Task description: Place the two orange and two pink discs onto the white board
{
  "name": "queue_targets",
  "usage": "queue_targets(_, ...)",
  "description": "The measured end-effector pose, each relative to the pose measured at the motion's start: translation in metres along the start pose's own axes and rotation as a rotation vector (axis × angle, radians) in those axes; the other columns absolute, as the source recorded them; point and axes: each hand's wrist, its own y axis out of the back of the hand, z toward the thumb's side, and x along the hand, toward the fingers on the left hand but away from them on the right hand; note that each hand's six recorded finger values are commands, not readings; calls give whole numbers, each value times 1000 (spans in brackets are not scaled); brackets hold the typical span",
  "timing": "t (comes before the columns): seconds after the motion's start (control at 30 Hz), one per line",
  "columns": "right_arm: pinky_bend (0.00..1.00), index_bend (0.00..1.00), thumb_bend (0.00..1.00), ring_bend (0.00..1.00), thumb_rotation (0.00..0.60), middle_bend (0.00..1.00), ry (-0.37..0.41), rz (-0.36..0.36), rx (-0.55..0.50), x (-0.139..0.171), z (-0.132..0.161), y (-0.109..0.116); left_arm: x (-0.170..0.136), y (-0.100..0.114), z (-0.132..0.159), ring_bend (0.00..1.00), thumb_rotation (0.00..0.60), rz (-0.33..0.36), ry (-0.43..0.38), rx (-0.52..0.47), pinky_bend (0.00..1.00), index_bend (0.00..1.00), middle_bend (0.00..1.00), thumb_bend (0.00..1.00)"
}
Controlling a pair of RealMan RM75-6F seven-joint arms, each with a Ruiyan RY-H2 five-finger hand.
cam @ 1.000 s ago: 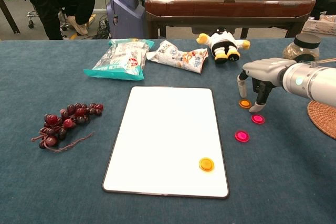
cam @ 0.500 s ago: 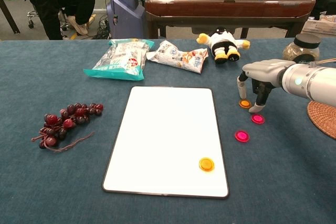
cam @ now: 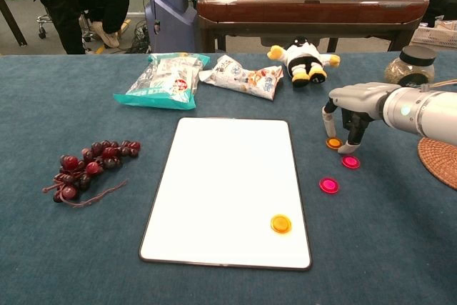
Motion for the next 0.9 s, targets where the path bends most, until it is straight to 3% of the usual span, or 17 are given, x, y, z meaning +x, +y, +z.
queue_targets(0.47, 1000, 512, 322, 1000, 600, 1000, 64, -38, -8, 18, 18, 16, 0, -1, 0, 293, 600, -1, 2, 2, 472, 359, 451, 272)
queue_targets(0.9, 1000, 512, 322, 1000, 600, 1000, 266, -79, 69, 68, 80, 23, 2, 2, -6, 293, 600, 11, 21, 6, 472, 359, 451, 272)
